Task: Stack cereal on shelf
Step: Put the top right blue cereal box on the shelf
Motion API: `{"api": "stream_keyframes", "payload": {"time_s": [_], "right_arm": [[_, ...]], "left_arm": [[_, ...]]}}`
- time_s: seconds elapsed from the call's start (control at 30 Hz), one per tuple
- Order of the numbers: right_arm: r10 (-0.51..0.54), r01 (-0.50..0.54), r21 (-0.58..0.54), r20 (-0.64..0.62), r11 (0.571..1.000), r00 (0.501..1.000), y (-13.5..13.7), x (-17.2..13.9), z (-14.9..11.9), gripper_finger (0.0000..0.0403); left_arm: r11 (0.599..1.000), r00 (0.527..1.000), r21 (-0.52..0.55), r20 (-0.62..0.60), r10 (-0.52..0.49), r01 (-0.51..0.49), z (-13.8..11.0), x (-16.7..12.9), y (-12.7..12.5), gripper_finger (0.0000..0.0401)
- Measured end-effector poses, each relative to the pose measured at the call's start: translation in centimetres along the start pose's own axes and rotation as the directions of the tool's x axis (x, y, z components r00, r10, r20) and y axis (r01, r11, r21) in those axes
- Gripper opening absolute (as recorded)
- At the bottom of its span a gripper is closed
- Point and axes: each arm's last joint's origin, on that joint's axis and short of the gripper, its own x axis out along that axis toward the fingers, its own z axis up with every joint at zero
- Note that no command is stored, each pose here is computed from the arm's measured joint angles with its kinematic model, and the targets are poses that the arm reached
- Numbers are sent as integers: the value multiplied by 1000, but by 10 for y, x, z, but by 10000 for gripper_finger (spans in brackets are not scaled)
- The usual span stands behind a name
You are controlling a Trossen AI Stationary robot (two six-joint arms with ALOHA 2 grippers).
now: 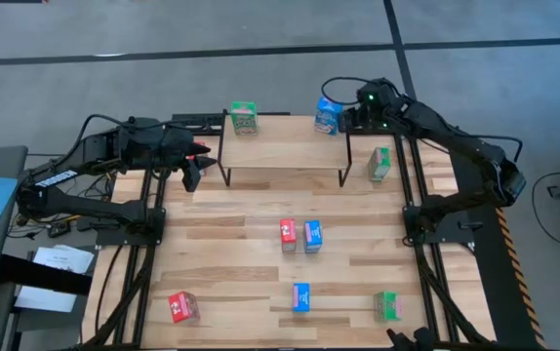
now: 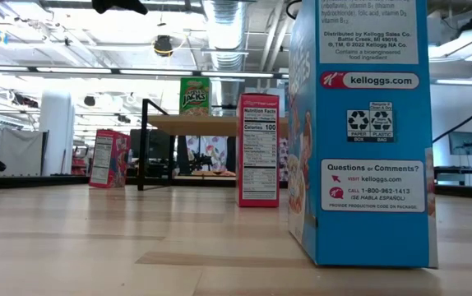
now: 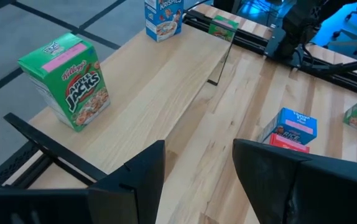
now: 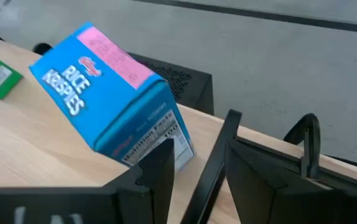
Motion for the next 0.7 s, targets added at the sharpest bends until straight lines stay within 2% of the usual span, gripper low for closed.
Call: {"api": "stream_keyframes", "payload": {"time_s": [0.5,0.7], "right_arm": [[28,-30,23,86,999,996,3,0,8,164],[27,-29,13,85,1000,996,4,5,8,164]], "left_arm": [[1000,1000,0,0,0,0,0,0,0,176],[1000,1000,0,0,0,0,0,0,0,176]]}}
